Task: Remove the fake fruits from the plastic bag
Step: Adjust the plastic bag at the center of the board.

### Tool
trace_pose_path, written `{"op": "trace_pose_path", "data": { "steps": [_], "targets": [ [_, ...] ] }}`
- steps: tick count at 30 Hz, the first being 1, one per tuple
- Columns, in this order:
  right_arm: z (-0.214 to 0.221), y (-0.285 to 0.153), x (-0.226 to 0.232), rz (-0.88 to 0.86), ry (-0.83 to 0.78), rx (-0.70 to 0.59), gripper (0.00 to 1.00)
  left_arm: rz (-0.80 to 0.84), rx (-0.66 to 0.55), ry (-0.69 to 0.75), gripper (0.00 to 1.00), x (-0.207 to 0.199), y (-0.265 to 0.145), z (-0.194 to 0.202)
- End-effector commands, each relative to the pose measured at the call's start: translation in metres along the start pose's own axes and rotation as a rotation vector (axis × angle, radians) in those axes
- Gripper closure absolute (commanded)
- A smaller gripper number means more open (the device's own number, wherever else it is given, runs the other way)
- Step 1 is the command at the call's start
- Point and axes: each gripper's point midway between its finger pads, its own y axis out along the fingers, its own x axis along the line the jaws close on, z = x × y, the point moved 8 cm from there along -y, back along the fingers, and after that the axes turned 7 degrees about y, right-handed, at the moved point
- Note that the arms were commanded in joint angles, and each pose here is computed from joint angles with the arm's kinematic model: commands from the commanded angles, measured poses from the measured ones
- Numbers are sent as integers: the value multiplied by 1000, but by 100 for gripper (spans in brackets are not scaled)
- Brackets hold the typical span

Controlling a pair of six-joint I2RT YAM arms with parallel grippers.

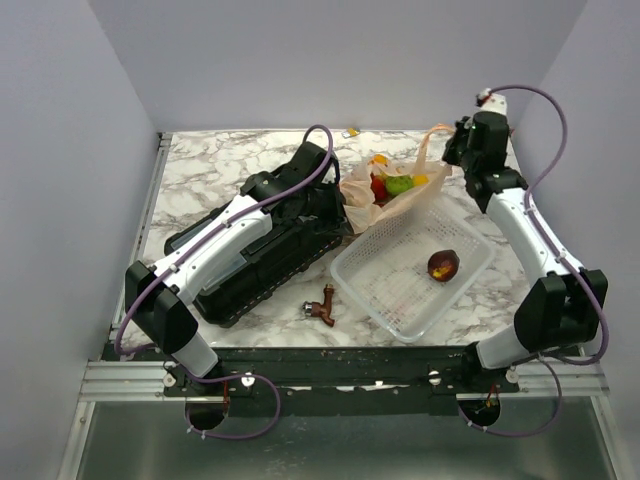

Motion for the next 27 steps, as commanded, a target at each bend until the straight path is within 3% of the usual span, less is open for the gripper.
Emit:
{"op": "trace_pose_path", "data": {
  "steps": [1, 6, 10, 14, 17, 21, 22, 23, 27],
  "targets": [
    [17, 9, -47, 338, 487, 130, 99, 8, -6, -3, 100, 0, 1, -2],
    [43, 15, -86, 540, 574, 206, 99, 5, -6, -2, 100, 0, 5, -3],
    [52, 15, -96, 527, 648, 273, 99, 24, -1, 14, 99, -3, 2, -3],
    [51, 12, -87, 398, 629, 264, 99, 23, -14, 53, 63, -7, -10, -8],
    [49, 8, -84, 337, 578, 261, 99, 21, -51, 86, 47, -13, -26, -19],
    [43, -2, -78, 240, 506, 284, 99, 87, -120, 116, 34, -29, -52, -38],
    [43, -5, -77, 236, 501, 279, 99, 111, -135, 118, 24, -34, -58, -40],
    [41, -9, -76, 227, 500, 264, 99, 126, -144, 113, 3, -38, -63, -42],
    [38, -15, -72, 180, 504, 254, 99, 207, -154, 85, 1, -50, -72, -42]
  ]
}}
